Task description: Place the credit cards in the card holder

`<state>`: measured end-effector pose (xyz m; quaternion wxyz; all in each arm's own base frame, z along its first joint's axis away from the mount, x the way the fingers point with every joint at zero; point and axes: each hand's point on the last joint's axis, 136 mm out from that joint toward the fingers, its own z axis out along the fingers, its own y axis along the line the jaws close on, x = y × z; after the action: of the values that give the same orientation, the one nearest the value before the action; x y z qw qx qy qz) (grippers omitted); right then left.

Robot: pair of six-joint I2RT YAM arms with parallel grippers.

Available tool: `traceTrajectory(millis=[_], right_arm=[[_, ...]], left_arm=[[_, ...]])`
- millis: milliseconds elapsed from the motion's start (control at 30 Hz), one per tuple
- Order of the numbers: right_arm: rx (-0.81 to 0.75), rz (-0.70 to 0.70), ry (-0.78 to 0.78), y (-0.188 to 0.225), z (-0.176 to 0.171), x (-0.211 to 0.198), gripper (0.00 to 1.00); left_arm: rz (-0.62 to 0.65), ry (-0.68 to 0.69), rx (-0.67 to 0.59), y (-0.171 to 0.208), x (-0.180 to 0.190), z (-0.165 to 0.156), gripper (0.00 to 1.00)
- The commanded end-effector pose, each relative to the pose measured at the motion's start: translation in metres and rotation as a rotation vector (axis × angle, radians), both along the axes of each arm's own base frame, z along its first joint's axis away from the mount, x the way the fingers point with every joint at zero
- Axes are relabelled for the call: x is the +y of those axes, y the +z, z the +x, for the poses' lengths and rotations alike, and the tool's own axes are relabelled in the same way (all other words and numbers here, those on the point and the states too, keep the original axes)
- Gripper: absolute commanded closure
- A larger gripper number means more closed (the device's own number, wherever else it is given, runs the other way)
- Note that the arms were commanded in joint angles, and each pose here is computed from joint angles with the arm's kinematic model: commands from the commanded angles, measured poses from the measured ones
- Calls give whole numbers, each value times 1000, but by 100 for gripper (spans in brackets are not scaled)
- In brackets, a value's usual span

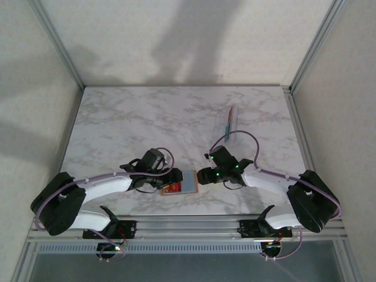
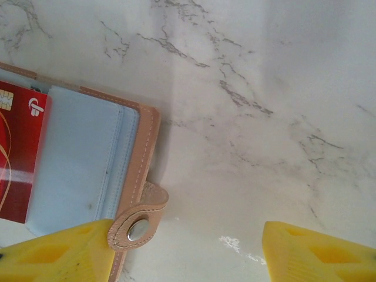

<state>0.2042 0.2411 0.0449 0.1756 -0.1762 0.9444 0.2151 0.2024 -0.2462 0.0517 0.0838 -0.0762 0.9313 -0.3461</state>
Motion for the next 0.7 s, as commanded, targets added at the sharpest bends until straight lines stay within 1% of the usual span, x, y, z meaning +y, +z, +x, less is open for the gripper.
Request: traceTrajectory(millis=[0,167,300,400,500,667], right_arm=[[-32,-10,0,11,6,9,31],[-38,-13,18,14,6,21,30],[-27,-12,14,11,6,24,29],[-4,-23,8,7,4,23,30],[18,-26,8,2,1,22,29],[44,-11,14,-2,-3,25,24]], left_arm=[[66,37,-24,5,12,4,34],[91,62,-28,3,21,6,35],[37,47,-37,3,13,7,40],[27,28,-26,-1,8,7,43],[24,27,-23,-4,6,8,43],[74,42,-21,-6,13,9,40]])
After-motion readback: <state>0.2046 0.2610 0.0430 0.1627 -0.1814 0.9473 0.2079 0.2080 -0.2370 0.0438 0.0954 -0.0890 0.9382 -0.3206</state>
